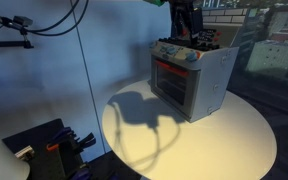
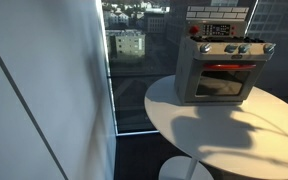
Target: Turn the knob on the right towards the left
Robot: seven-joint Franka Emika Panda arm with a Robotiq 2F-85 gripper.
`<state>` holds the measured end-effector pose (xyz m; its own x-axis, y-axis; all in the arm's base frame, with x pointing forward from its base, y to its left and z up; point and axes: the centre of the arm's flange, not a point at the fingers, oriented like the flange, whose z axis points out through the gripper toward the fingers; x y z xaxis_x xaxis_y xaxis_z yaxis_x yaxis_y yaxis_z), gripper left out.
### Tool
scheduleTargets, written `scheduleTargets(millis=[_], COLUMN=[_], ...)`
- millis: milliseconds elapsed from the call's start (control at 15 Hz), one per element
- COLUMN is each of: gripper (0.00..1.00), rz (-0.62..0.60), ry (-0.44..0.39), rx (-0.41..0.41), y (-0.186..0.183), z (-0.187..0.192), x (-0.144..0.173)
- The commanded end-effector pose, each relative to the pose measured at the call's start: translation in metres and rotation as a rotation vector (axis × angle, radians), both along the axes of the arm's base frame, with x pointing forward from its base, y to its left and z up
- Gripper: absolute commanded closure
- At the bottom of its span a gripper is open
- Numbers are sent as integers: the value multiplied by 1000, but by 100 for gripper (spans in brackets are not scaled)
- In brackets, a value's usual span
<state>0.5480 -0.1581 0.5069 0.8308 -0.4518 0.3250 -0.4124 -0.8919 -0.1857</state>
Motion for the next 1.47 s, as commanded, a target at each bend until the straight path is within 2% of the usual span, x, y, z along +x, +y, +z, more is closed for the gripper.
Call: scheduleTargets(millis=[0,733,1400], gripper=[0,0,0], rz=[0,-28,-90], ry=[0,-65,-178], rx=[0,31,116], y=[0,7,11], z=[0,-28,-40], x=[0,25,27])
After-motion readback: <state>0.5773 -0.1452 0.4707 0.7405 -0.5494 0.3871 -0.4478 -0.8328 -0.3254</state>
